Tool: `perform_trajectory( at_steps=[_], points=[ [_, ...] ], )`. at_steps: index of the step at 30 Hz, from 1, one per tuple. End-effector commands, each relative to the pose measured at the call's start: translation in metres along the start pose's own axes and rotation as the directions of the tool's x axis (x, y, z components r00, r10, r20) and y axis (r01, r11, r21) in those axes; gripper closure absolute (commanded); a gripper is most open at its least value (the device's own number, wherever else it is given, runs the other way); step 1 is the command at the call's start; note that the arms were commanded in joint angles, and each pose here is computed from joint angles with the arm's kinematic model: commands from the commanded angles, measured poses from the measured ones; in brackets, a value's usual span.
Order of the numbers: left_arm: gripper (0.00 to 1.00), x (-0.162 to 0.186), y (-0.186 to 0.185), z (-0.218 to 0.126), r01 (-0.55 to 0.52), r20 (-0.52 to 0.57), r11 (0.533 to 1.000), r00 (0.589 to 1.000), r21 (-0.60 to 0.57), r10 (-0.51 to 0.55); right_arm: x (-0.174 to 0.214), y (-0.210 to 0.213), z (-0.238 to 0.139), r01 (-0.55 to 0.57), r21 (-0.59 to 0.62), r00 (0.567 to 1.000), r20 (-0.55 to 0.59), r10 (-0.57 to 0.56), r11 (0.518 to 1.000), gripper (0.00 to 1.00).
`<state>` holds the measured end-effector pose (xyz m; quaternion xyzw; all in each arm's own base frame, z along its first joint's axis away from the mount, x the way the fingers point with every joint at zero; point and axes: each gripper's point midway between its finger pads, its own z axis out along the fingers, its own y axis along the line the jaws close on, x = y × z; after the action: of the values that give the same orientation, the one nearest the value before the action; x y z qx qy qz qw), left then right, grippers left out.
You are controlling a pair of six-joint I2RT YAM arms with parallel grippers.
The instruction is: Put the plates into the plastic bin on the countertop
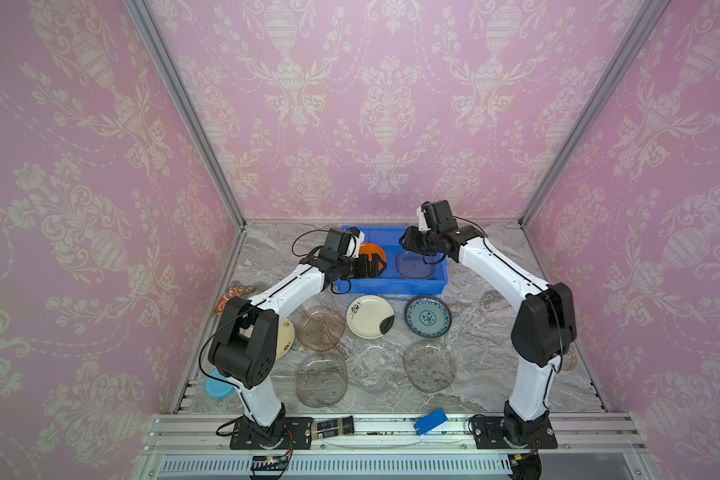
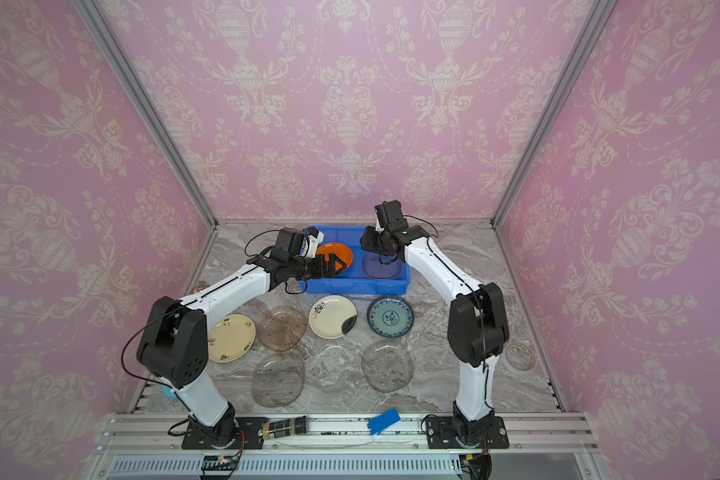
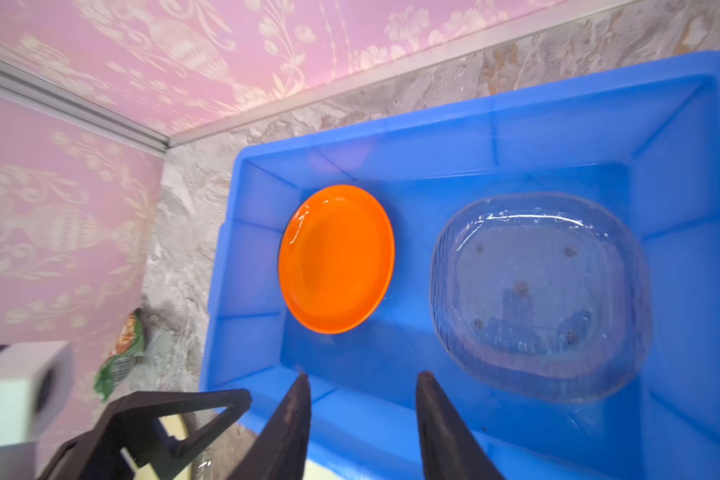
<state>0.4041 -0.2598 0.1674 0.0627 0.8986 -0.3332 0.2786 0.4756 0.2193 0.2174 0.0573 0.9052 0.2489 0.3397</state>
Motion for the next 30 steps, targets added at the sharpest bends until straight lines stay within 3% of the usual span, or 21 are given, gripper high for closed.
perform_trajectory(
  at_steps=[1, 7, 10, 16, 20, 30],
  points=[
    [0.04, 0.025, -0.024, -0.013, -0.13, -0.032, 0.991, 0.991, -0.031, 0.129, 0.02, -0.01, -0.017, -0.01, -0.049, 0.999, 0.04, 0.012, 0.999, 0.58],
    [0.1, 0.087, -0.061, -0.002, -0.239, -0.147, 0.97, 0.959, 0.047, 0.243, 0.092, -0.055, -0.041, -0.108, -0.01, 0.994, 0.001, 0.108, 0.994, 0.59],
    [0.13, 0.115, -0.062, 0.006, -0.287, -0.195, 0.957, 0.937, 0.035, 0.288, 0.111, -0.087, -0.056, -0.101, 0.106, 0.995, 0.022, 0.099, 0.989, 0.59],
    [0.18, 0.162, -0.07, 0.021, -0.404, -0.286, 0.913, 0.87, 0.049, 0.401, 0.115, -0.131, -0.082, -0.22, 0.132, 0.971, 0.124, 0.204, 0.966, 0.6],
    [0.26, 0.185, -0.074, 0.031, -0.472, -0.335, 0.88, 0.821, 0.054, 0.462, 0.118, -0.137, -0.089, -0.215, 0.15, 0.972, 0.131, 0.197, 0.965, 0.6],
    [0.4, 0.203, -0.072, 0.047, -0.509, -0.384, 0.858, 0.78, 0.067, 0.493, 0.136, -0.151, -0.078, -0.265, 0.154, 0.961, 0.126, 0.248, 0.952, 0.6]
  ],
)
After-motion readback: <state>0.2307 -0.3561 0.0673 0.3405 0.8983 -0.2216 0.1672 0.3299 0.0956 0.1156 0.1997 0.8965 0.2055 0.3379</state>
